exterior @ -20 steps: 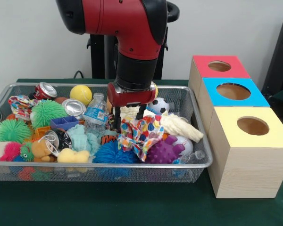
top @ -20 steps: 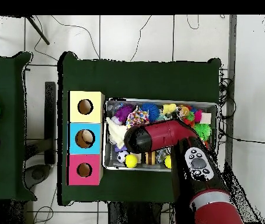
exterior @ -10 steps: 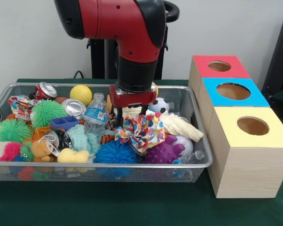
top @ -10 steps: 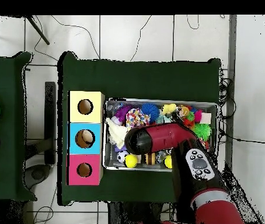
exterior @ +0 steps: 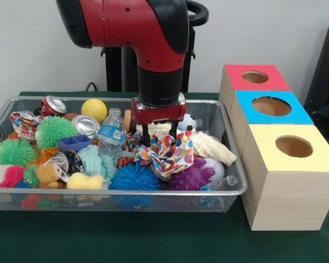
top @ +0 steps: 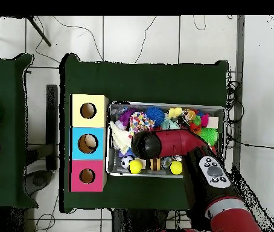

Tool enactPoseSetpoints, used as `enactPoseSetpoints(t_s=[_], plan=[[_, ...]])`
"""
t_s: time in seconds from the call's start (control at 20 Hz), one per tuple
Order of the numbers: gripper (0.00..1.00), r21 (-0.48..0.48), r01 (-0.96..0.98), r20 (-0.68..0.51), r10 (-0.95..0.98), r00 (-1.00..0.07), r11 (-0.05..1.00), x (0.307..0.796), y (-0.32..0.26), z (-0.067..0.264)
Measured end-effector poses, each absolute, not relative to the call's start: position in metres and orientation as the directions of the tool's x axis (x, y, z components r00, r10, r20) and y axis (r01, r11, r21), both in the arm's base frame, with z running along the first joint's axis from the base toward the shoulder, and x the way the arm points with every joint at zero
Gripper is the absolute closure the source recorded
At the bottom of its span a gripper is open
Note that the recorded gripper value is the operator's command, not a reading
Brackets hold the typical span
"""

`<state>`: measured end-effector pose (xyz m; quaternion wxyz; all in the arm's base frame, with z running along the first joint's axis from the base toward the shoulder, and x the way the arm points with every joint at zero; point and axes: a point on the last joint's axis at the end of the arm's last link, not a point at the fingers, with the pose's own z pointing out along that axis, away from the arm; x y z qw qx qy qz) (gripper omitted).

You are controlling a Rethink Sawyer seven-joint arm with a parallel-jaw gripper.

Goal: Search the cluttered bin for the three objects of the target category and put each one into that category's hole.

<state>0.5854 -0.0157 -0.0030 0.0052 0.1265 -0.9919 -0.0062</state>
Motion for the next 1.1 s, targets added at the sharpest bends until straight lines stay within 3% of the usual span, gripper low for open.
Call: enactPoseSetpoints(t_s=[0.35,0.4,1.1], plan=[[0.00,0.050,-0.233,0.008,-0.234,-0.972,0.971,0.584,-0.006,-0.002],[1.00,0.054,-0.234,0.006,-0.235,-0.972,0.971,0.583,-0.004,-0.001],[1.00,0.069,-0.243,-0.013,-0.243,-0.970,0.967,0.588,0.005,0.000]])
